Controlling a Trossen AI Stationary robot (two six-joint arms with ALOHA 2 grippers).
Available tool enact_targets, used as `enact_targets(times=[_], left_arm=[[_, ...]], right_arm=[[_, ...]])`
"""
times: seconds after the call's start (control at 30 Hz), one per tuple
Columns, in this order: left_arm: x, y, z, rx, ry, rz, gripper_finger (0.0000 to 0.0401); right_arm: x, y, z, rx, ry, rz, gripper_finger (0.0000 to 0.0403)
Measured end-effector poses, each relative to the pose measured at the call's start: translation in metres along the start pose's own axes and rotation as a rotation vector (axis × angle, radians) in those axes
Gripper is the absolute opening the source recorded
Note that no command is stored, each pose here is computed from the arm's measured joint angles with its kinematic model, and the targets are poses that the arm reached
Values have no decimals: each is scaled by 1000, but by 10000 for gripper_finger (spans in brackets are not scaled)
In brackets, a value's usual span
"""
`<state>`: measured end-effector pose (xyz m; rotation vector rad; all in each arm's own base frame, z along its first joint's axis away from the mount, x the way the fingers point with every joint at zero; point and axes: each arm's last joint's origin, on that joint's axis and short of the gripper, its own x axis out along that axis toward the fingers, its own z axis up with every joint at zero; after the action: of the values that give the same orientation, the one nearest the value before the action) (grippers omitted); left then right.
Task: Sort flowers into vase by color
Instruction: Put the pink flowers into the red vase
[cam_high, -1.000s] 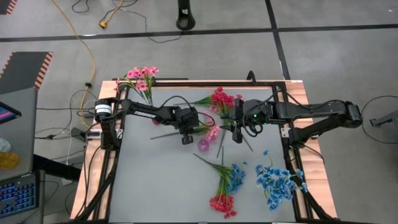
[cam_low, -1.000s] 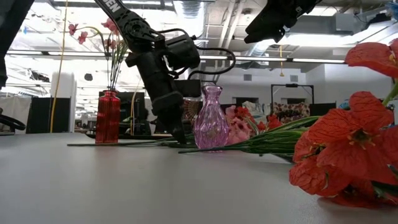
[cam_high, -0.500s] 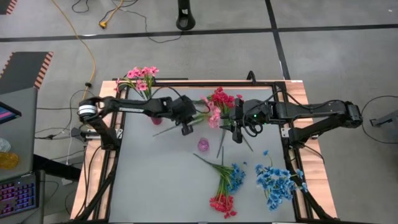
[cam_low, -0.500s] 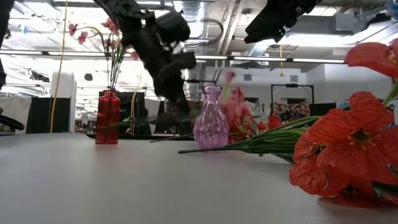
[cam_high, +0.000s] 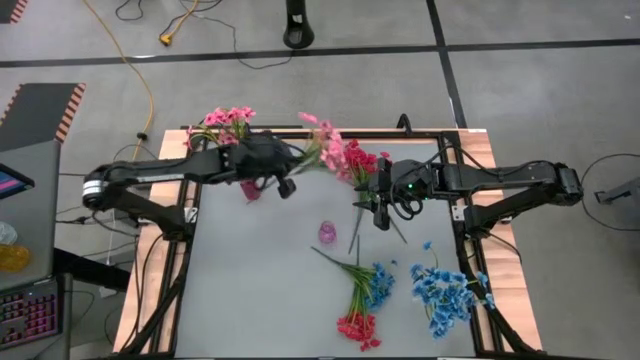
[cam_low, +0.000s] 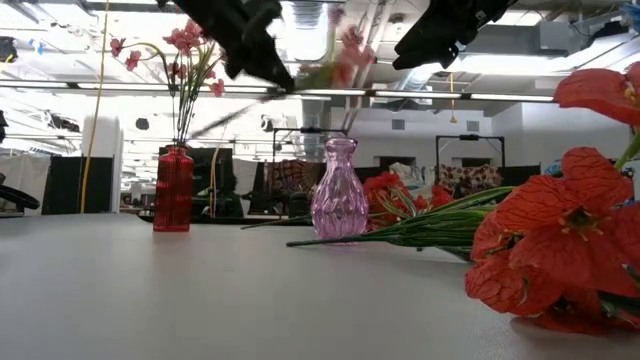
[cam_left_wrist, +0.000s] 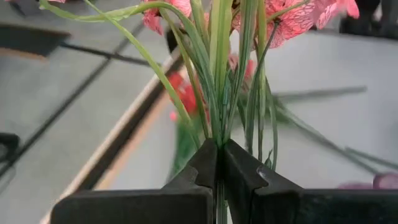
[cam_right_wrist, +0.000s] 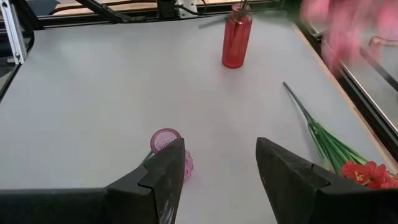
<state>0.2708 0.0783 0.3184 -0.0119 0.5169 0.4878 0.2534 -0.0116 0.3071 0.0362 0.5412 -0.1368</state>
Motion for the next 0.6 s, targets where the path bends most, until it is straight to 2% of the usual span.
enact_targets(times=[0.2,0.3,0.6], left_arm=[[-40,1,20,-2,-198,53,0],[-56,-4,22,9,-297,91,0],[-87,-22,-9,39,-507,220,0]], right_arm=[[0,0,0,0,0,0,224],[0,0,0,0,0,0,224],[0,0,0,0,1,0,224]])
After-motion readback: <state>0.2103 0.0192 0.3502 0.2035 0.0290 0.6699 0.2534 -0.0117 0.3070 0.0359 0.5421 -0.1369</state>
